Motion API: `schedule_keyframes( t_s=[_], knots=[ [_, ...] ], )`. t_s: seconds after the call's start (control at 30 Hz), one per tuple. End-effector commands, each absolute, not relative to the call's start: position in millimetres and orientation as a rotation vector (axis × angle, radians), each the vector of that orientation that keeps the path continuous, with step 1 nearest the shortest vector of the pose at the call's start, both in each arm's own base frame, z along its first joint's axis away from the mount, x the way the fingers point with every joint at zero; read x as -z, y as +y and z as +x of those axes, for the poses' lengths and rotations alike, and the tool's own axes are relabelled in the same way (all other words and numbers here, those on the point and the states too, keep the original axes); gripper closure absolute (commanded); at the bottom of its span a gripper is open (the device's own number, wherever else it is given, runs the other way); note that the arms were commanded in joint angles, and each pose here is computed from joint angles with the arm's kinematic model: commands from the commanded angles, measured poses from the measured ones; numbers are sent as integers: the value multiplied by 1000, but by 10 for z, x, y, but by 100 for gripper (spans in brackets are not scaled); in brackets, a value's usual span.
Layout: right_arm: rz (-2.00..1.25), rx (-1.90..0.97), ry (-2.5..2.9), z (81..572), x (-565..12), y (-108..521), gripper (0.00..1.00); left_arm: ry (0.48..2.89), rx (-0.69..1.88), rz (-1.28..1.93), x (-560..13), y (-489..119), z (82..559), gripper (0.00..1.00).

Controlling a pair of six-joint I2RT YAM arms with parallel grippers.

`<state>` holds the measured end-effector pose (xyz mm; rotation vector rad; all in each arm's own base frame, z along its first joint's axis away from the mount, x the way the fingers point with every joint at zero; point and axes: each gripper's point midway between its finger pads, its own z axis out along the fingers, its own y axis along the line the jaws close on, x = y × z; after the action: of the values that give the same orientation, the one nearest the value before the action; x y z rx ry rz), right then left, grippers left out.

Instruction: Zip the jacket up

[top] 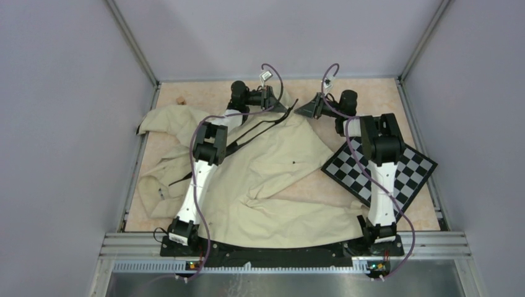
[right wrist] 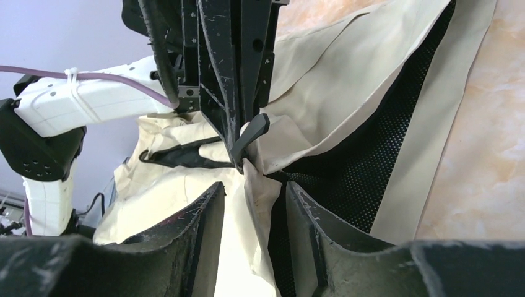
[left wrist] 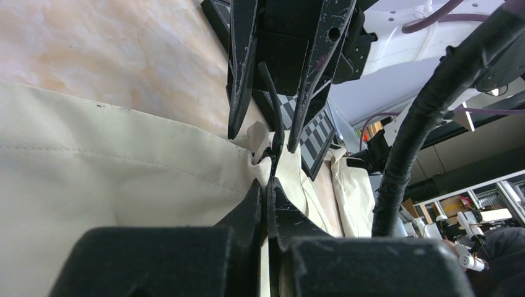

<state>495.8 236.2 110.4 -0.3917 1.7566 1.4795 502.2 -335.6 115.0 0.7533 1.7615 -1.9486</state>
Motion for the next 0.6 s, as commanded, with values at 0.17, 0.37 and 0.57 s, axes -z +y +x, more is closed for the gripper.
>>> schedule_keyframes(
  t_s=[0.17,0.37,0.57],
  knots=[
    [-499,-1466,1665,4992,-1420,2520,67,1702,1922,818,-1266,-3356,4999,100],
    [-515,-1484,1669,4992,-1412,2588,77,1701,1922,817,-1274,-3351,5000,100],
    [-520,-1482,1683,4987,-1374,2599,76,1700,1922,819,-1273,-3352,4998,100]
  ],
)
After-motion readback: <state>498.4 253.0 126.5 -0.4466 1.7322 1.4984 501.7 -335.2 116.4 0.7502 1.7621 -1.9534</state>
